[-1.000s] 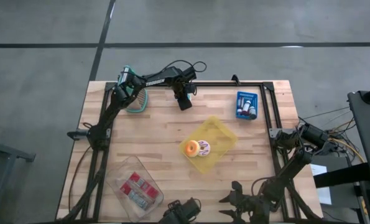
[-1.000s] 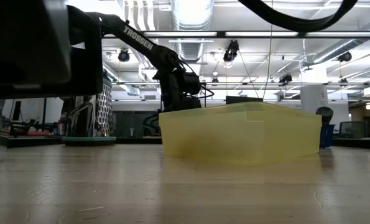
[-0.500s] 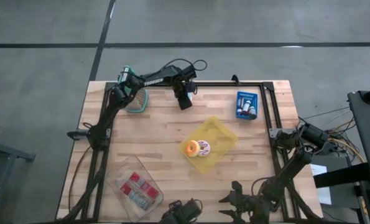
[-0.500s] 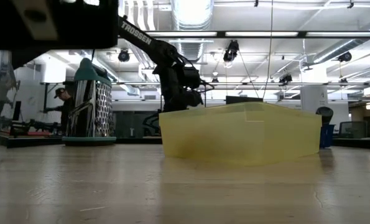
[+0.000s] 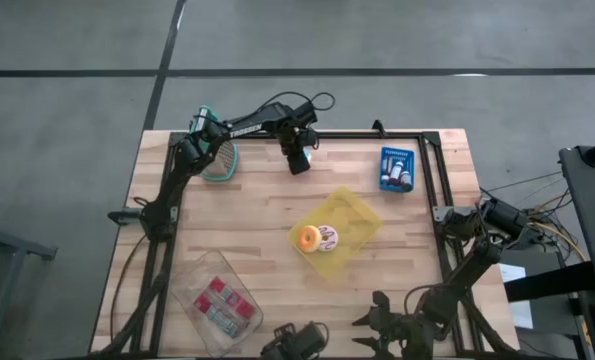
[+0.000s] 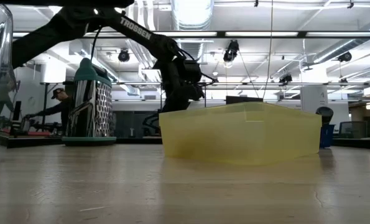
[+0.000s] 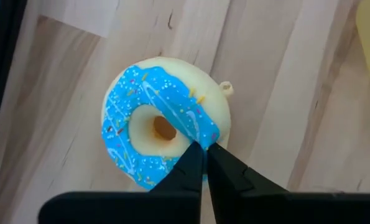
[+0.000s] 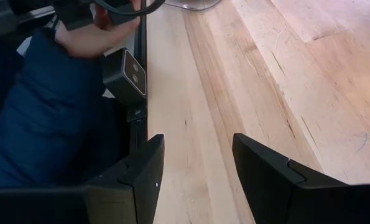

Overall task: Pick & Place Food Item
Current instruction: Put the blue donut into the yellow bin

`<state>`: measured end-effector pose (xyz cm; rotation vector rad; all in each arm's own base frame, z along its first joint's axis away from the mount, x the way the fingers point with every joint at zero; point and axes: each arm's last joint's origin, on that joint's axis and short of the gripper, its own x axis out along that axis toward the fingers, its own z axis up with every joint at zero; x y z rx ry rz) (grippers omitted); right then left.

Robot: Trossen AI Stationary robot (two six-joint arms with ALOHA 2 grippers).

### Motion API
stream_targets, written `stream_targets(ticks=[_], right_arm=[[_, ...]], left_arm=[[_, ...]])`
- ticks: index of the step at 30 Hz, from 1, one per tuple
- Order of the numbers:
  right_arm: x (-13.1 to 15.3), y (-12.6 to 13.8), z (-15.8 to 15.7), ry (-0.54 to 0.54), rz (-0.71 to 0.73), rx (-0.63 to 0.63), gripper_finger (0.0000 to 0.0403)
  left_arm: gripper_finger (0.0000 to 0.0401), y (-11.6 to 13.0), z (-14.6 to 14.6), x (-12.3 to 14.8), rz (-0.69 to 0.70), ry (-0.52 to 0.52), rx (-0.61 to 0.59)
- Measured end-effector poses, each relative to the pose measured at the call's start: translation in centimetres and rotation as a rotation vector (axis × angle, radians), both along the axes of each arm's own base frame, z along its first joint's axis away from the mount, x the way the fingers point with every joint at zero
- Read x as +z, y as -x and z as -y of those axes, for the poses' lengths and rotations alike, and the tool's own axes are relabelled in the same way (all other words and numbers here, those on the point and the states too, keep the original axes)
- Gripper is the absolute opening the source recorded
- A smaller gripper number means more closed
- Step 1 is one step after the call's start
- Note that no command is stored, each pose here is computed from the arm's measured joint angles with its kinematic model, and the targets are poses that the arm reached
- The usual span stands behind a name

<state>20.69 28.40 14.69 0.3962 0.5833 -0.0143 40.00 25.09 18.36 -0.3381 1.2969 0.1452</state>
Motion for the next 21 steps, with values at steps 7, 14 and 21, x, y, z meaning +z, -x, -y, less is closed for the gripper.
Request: stream_targets(ticks=[7, 14, 21], right_arm=[[0.0, 0.0, 0.0, 0.0, 0.0, 0.0, 0.0187], [0.0, 0.0, 0.0, 0.0, 0.0, 0.0, 0.0187], [0.0, 0.0, 0.0, 0.0, 0.0, 0.0, 0.0187]], left_arm=[[0.0014, -0.5, 0.4, 0.9, 0.017, -0.004, -0.012], [0.0014, -1.2, 1.0, 2.0, 0.059, -0.007, -0.034], [0.0014, -2.0, 1.8, 3.5, 0.092, -0.025, -0.056]])
